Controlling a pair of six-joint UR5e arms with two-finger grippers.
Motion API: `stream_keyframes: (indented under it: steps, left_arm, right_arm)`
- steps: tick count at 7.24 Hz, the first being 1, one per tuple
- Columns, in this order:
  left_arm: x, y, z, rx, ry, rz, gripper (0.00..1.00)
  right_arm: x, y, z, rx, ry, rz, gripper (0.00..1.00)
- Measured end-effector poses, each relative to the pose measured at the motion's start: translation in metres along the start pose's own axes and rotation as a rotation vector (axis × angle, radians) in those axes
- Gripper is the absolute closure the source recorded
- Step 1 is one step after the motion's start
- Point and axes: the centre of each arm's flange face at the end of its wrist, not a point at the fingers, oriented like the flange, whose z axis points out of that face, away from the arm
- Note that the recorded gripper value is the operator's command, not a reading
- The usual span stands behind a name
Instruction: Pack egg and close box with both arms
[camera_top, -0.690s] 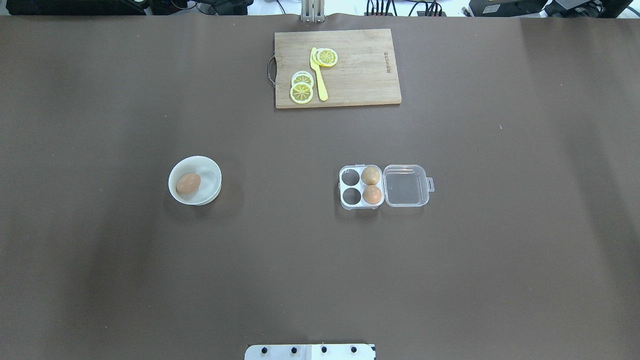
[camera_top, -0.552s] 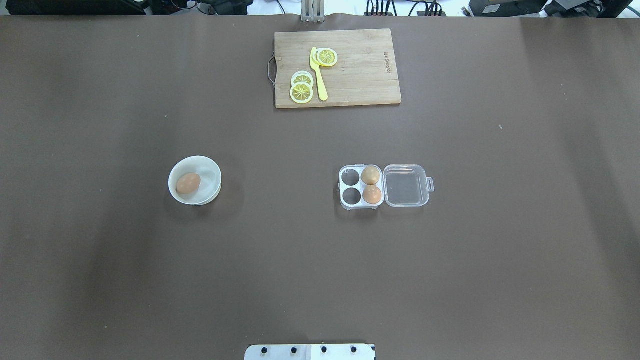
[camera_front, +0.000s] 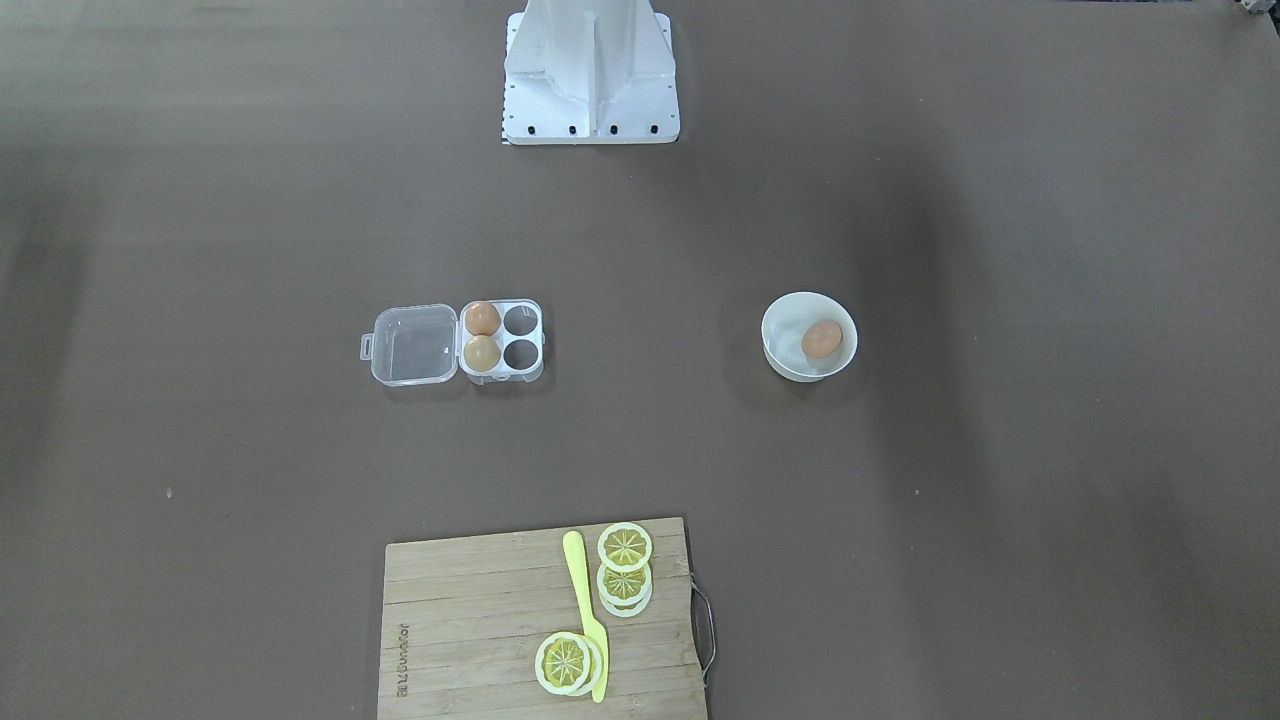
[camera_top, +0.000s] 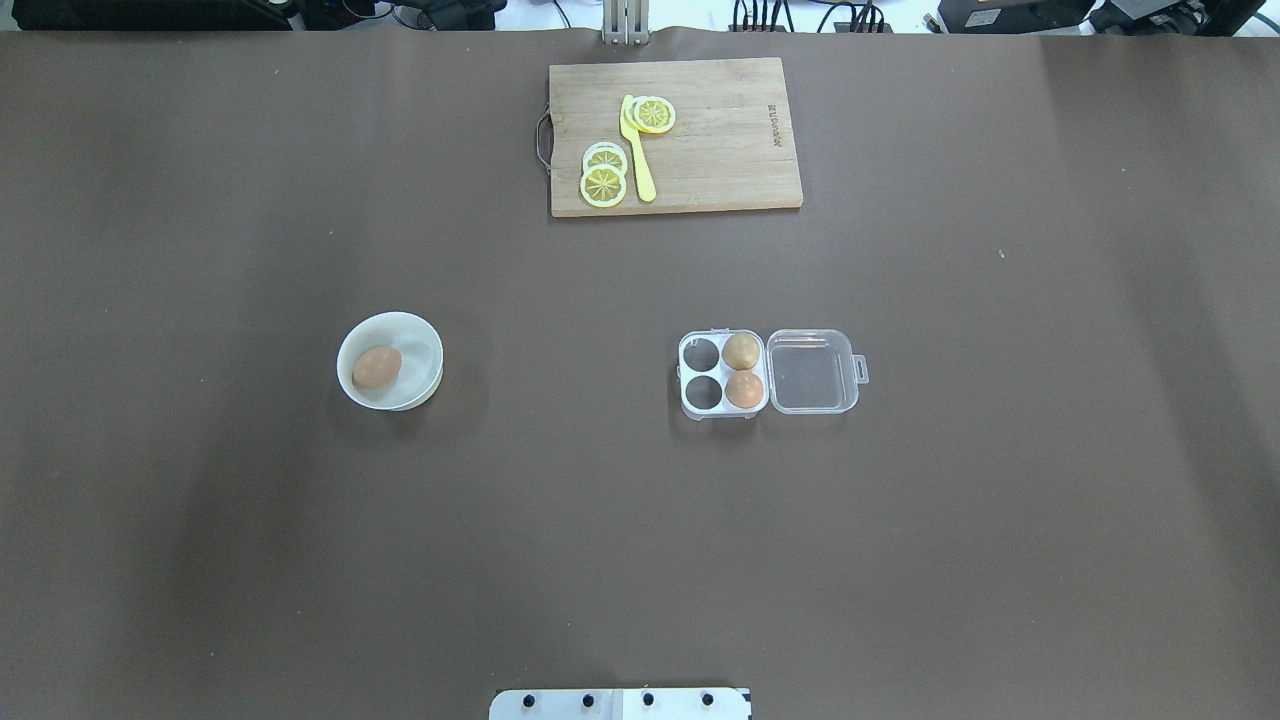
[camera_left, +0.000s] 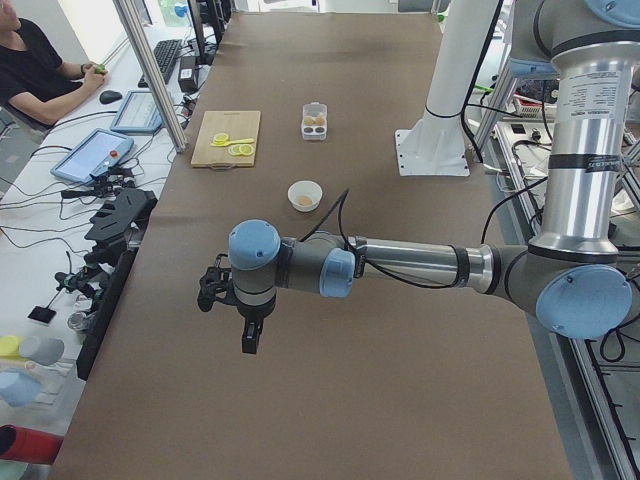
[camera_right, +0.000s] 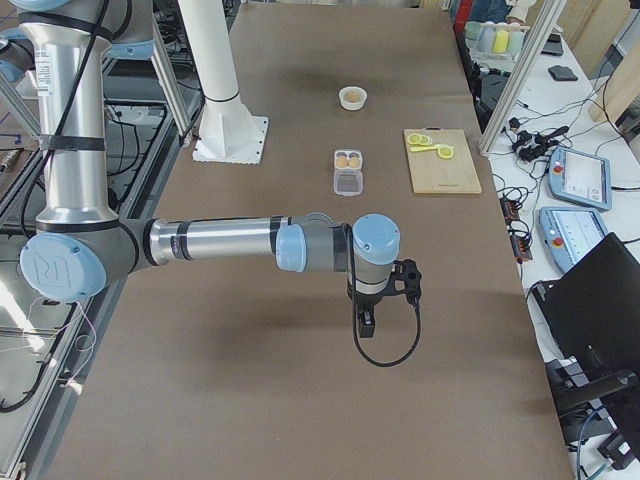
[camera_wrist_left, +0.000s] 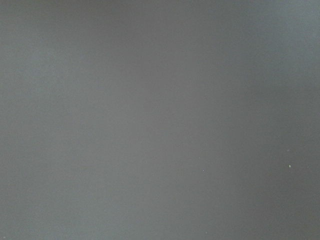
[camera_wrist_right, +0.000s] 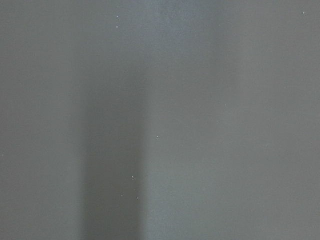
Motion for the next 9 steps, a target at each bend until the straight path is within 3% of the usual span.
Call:
stream_keyframes:
  steps: [9]
  left_arm:
    - [0.0039, -0.0011, -0.0042, 0.015, -0.001, 0.012, 0.01]
  right_arm:
    - [-0.0001, -0.0006, 0.0003, 0.0, -0.004, 0.001, 0.0]
